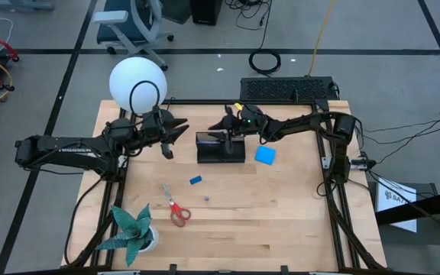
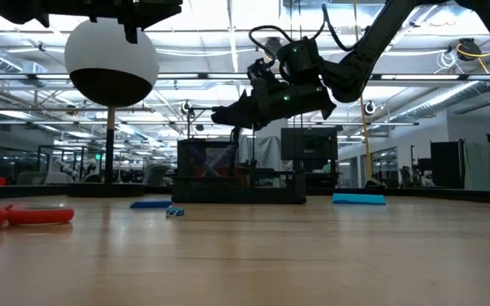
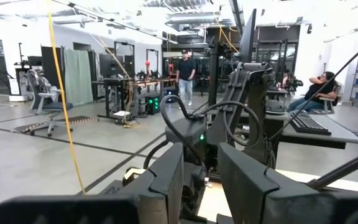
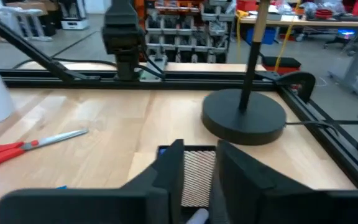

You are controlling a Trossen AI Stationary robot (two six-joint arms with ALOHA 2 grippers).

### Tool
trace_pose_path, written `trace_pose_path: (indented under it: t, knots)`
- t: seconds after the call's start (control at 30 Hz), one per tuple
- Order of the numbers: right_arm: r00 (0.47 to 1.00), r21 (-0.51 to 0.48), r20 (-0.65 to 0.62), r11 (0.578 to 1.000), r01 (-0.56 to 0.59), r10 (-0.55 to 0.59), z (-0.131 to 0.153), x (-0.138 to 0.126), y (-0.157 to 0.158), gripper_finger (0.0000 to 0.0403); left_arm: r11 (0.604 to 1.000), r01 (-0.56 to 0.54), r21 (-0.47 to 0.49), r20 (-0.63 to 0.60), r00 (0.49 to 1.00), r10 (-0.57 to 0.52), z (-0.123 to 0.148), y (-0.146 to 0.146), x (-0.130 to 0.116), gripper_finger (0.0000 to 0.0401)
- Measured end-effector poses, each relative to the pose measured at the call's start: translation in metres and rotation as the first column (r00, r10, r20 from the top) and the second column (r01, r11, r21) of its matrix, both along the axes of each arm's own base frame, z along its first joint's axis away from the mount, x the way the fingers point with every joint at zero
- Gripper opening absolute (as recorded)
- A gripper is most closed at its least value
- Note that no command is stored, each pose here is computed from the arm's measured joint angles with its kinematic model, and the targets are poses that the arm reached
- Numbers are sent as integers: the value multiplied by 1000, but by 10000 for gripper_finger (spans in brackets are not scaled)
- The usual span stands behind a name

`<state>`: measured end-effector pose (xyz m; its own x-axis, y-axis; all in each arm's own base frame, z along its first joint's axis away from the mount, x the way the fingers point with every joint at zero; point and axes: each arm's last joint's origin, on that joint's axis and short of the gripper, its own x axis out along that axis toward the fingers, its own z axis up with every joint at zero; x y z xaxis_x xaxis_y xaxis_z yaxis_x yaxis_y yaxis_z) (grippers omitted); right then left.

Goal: Pick and place office supplies into organizer
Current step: Put the gray highlighter into the black desk organizer, then put the blue eraser into the black desk organizer

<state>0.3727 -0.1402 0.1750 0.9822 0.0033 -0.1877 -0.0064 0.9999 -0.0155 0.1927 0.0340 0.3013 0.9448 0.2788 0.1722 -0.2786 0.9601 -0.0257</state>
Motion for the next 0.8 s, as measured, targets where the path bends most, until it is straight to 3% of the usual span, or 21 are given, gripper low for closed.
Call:
trace_pose_path:
  t: [0.3, 0.47, 0.63, 0.8]
  knots:
    - [1000, 0, 3, 1000, 15, -15, 9, -3, 1, 138, 999, 41, -19, 2, 999, -41, 0, -1, 0, 108]
    - [1000, -3, -12, 1000, 4, -4, 31, -11, 7, 140, 997, 73, -20, 1, 997, -73, -1, -2, 1, 108]
    - [998, -84, -49, 996, -32, 28, 60, -26, 19, 141, 992, 122, -11, -10, 992, -122, -1, -3, 1, 108]
    - [993, -74, -107, 996, -51, 43, 83, -44, 31, 141, 992, 125, -16, -124, 984, -127, 3, -3, 3, 108]
